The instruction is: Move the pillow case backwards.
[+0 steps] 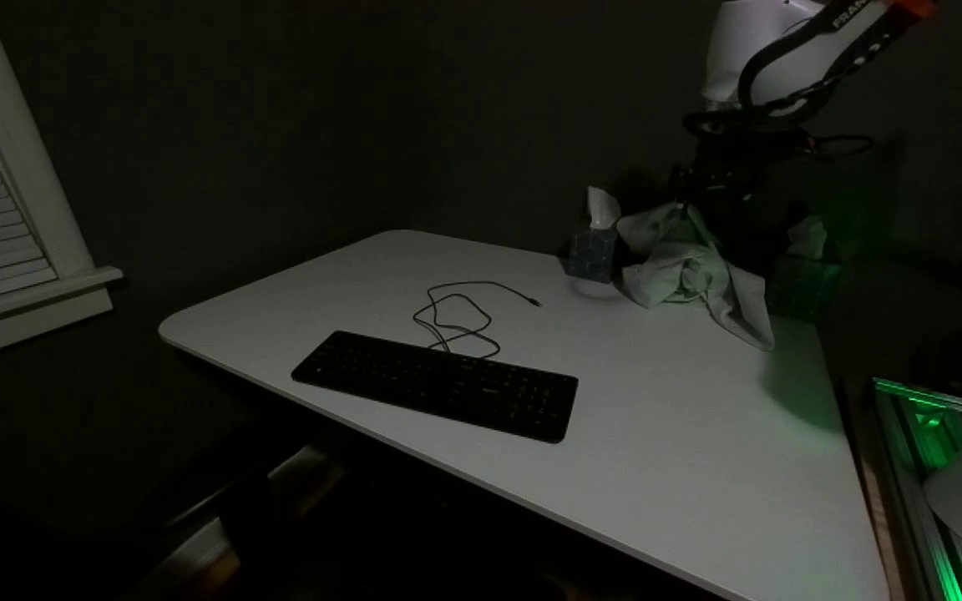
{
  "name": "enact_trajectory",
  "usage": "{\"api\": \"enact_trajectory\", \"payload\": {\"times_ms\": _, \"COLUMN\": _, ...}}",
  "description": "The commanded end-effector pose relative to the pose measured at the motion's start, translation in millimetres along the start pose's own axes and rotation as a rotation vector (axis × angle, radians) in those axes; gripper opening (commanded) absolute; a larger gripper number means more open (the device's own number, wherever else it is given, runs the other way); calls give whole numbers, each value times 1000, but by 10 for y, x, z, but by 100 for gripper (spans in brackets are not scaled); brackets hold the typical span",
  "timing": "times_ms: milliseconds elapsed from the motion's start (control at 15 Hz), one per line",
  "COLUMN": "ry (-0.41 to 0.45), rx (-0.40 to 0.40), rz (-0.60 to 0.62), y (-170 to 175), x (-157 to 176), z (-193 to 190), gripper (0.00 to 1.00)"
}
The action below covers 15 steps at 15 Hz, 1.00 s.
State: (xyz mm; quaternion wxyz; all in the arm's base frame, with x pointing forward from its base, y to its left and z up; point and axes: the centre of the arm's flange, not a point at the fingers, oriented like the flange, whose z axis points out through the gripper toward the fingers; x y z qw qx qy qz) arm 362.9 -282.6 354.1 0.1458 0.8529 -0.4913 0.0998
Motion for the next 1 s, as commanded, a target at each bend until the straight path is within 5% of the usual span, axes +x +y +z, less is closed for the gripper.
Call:
{"api": "enact_trajectory", "payload": {"times_ms": 0, "ry": -73, "rx": 145, "rz": -115, "y": 205, "x": -6, "z": -489, "gripper": 100}}
{"api": "enact_trajectory", "payload": {"times_ms": 600, "ry": -29, "rx": 341, "rz": -571, "y": 572, "x": -217, "z": -1124, "gripper": 100}}
{"api": "enact_trajectory", "payload": {"times_ms": 667, "ry": -30, "rx": 287, "rz": -491, "y": 390, "x": -72, "z": -1041, "gripper": 100}}
{"api": "enact_trajectory", "payload": {"times_ms": 933, "ry": -20, "rx": 281, "rz": -498, "y": 419, "x": -66, "z": -1080, "gripper": 100}}
